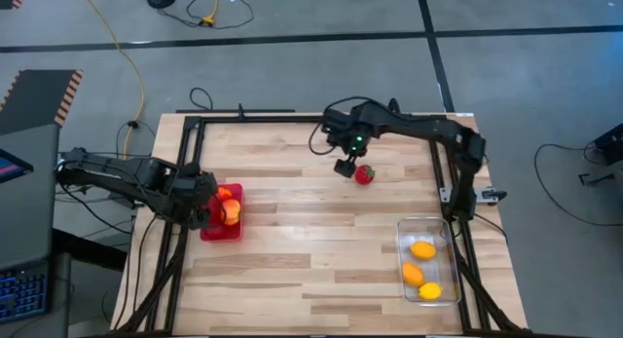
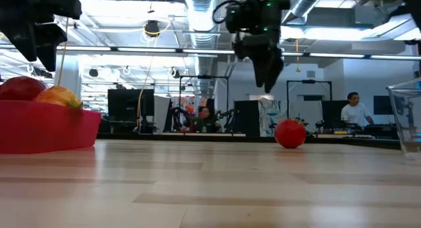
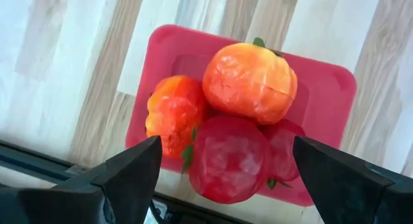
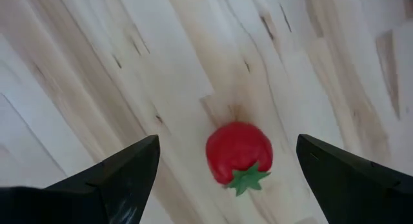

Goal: Sort produce into baskets
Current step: Put the red tomato into the red bin

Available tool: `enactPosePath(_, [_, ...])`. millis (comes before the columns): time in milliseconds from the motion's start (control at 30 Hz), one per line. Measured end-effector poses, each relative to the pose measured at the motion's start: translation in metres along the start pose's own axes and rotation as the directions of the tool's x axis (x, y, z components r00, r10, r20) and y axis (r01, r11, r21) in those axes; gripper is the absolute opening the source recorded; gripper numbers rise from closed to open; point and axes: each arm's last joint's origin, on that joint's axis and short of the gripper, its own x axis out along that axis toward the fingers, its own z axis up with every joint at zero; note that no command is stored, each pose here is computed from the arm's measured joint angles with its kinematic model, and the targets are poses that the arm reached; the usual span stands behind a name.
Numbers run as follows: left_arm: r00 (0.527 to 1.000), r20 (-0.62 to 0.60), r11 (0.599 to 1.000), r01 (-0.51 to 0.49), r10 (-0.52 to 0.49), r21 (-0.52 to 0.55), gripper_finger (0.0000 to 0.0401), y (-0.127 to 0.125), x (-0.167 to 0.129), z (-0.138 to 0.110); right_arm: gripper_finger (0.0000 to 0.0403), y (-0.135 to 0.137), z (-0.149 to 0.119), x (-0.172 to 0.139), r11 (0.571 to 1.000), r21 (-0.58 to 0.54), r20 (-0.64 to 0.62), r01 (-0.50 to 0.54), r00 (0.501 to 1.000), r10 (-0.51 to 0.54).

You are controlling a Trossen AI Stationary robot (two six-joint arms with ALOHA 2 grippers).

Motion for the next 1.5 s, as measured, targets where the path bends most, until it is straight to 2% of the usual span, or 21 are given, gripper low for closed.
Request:
enactPosePath(100, [1.0,0.002,1.0,0.001,-0.001,0.0,0.0336,0.0,0.0,0.0,0.0392,0.001,-0.016,0.006,0.999,0.036,0.024,-0.003,1.0,0.002])
enactPosePath(400, [1.0,0.004,1.0,0.002,-0.001,-0.011,0.0336,0.0,0.0,0.0,0.0392,0.003,-0.05,0.028,0.999,0.046,0.039,-0.007,0.999,0.005])
enactPosePath(633, [1.0,0.004,1.0,0.002,-0.002,-0.011,0.0336,0.0,0.0,0.0,0.0392,-0.001,-0.056,0.039,0.979,0.149,0.023,0.138,0.99,-0.143])
enactPosePath(800, [1.0,0.004,1.0,0.002,-0.002,-0.01,0.0336,0.0,0.0,0.0,0.0392,0.005,-0.061,0.058,0.982,0.135,0.049,0.13,0.989,-0.137])
enactPosePath(1033, [1.0,0.004,1.0,0.002,-0.002,-0.01,0.0336,0.0,0.0,0.0,0.0392,0.004,-0.061,0.074,0.974,0.163,0.009,0.159,0.987,-0.163])
enactPosePath(1500, [1.0,0.004,1.0,0.002,-0.002,-0.011,0.0336,0.0,0.0,0.0,0.0392,0.006,-0.057,0.121,0.966,0.127,-0.138,0.226,0.968,-0.208])
